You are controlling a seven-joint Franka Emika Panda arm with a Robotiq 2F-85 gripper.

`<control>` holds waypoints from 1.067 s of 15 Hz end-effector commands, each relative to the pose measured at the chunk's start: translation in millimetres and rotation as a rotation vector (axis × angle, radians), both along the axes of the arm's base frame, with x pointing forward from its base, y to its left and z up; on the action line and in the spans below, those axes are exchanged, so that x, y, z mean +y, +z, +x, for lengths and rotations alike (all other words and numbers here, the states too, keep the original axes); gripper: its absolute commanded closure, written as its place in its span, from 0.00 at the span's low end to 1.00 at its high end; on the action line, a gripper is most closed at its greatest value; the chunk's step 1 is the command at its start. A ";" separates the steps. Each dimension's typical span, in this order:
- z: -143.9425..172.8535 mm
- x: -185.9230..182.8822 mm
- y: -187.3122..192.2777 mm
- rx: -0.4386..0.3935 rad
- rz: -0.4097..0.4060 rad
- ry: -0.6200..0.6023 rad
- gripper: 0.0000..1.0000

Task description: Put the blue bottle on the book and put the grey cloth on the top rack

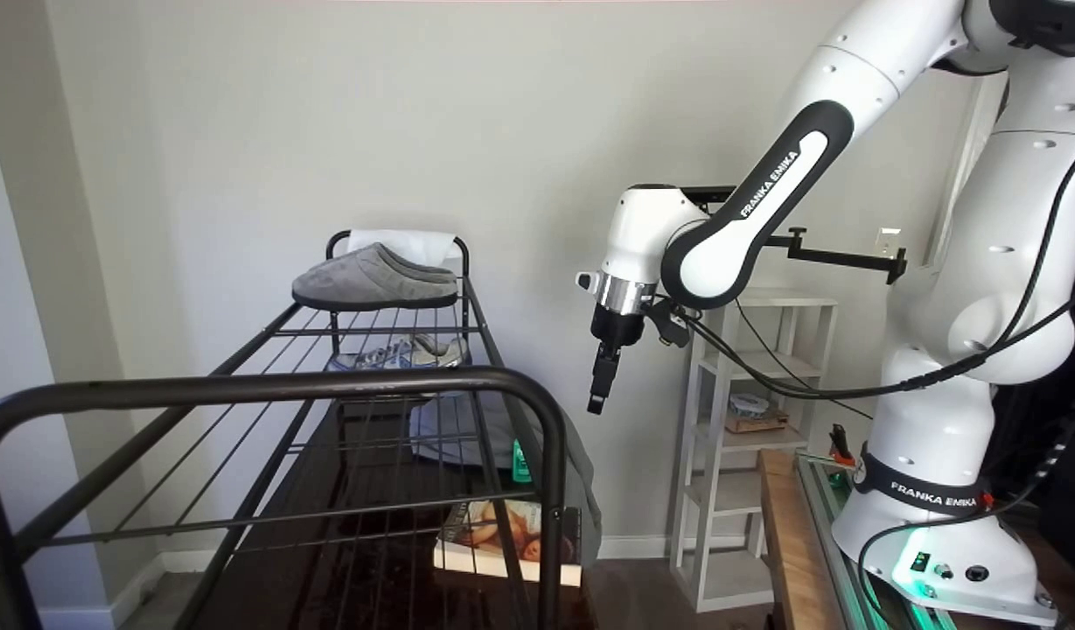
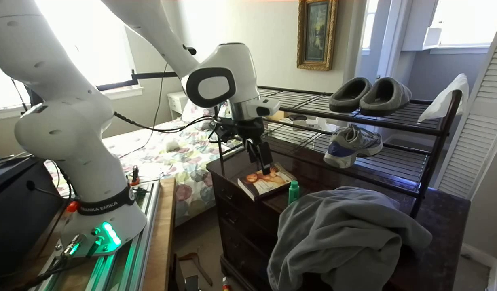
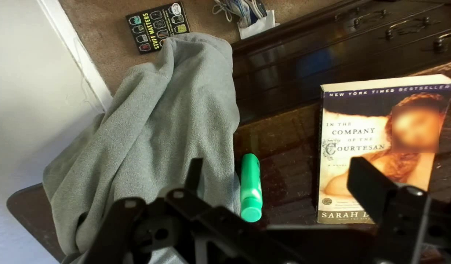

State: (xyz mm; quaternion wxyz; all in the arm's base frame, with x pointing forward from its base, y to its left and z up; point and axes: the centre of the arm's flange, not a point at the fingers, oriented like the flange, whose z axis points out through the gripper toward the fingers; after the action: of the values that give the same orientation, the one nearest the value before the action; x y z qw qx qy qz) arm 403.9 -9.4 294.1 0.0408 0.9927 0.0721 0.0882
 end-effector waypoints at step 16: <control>60.3 -21.2 -27.7 -0.068 0.135 0.008 0.00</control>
State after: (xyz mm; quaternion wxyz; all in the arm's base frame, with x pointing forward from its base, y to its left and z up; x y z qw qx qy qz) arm 434.1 -26.2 279.7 0.0161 0.9927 0.0420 0.1117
